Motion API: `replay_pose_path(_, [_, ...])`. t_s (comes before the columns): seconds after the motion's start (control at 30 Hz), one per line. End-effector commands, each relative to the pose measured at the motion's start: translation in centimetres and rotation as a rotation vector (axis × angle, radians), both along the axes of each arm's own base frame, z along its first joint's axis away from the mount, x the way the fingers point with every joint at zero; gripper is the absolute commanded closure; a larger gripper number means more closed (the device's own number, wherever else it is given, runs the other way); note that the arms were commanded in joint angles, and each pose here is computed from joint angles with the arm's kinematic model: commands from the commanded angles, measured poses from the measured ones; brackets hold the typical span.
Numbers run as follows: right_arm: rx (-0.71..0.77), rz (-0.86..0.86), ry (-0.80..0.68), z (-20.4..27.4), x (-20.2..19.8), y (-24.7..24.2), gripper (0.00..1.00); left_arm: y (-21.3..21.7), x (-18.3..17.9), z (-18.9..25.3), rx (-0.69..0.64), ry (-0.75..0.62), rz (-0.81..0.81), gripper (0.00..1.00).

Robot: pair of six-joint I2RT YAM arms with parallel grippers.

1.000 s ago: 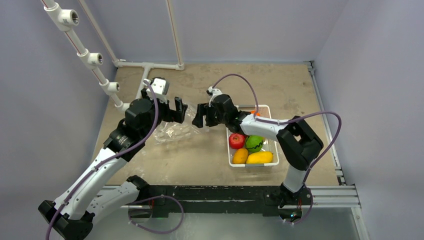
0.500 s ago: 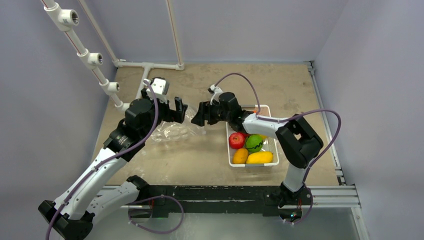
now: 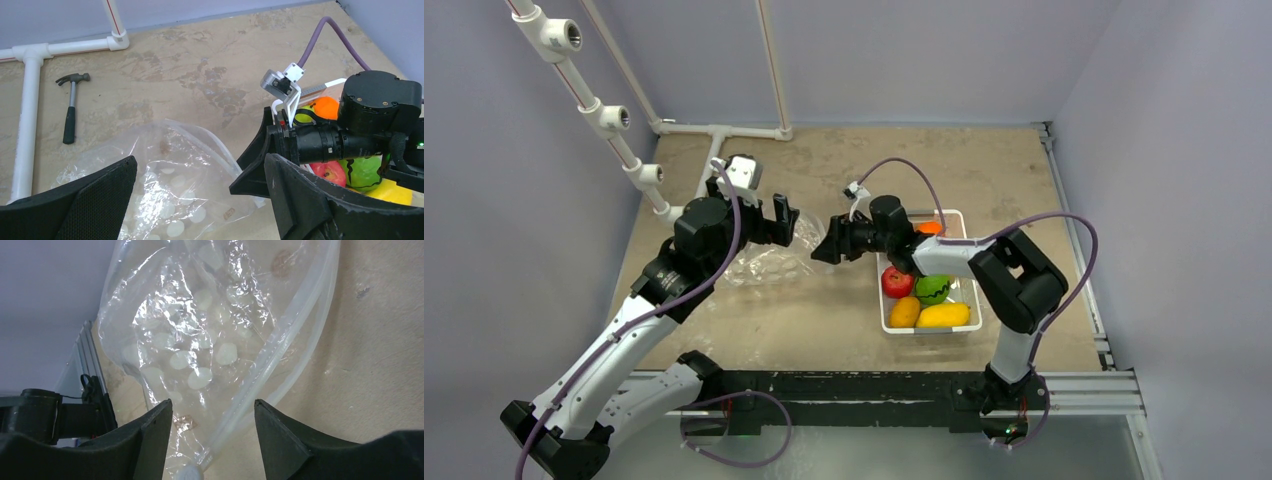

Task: Place the food in the zip-top bag and seal the zipper
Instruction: Pick up the zipper food storage bag at the center of the board.

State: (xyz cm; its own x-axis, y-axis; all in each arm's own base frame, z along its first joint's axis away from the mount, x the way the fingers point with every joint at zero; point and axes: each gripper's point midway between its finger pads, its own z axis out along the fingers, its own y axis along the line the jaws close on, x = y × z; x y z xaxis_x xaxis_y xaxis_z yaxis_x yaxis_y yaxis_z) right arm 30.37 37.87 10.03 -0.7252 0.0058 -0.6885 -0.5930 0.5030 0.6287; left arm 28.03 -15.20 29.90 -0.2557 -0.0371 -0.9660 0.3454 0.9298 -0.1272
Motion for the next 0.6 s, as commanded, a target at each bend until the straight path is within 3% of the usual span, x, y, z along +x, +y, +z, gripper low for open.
replay_pose_path(0.0, [0.097,0.060,-0.027,1.4,-0.6,1.0,0.38,0.0,0.1,0.4,-0.005,-0.024,-0.001,0.02])
replay_pose_path(0.57, [0.259,0.143,-0.032,2.8,-2.3,1.9,0.56,0.0,0.3,0.1,0.001,-0.017,0.000,0.02])
